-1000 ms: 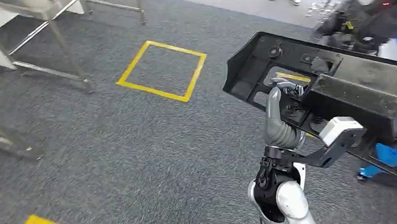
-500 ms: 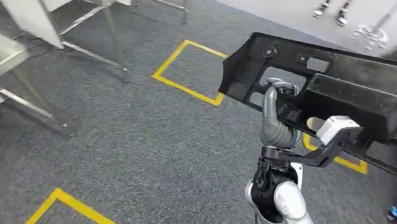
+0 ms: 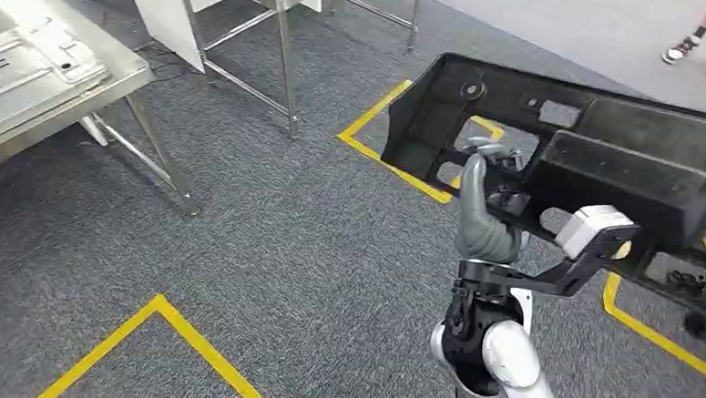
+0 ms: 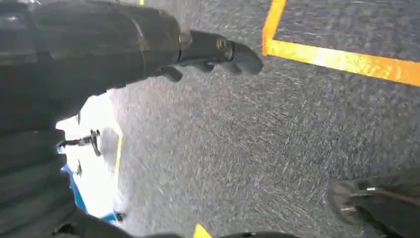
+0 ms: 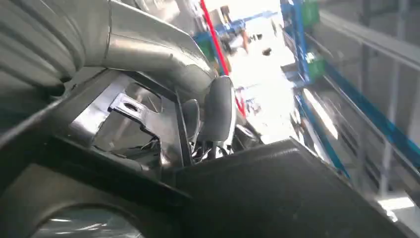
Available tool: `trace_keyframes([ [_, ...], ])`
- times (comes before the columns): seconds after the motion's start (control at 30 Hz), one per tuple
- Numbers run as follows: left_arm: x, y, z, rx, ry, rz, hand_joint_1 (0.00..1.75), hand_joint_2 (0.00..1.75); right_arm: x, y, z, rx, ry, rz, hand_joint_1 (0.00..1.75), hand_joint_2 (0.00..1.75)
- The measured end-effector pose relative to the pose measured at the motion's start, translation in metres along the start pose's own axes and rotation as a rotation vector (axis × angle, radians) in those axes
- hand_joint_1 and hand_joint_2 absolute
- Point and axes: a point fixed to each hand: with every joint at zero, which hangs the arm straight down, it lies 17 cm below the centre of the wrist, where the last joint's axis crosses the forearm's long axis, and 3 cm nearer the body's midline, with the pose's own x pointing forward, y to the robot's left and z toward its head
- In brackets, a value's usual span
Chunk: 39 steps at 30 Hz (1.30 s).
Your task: Take the parts from the cabinet and place them on the table.
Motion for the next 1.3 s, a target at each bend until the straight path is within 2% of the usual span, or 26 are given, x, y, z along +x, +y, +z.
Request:
trace_keyframes([
  [1.3, -0.004, 0.005, -0.001, 0.010, 0.007, 0.012, 0.00, 1.75, -0.017, 0.040, 0.014, 0.097, 0.044, -0.009, 1.75, 1.75],
])
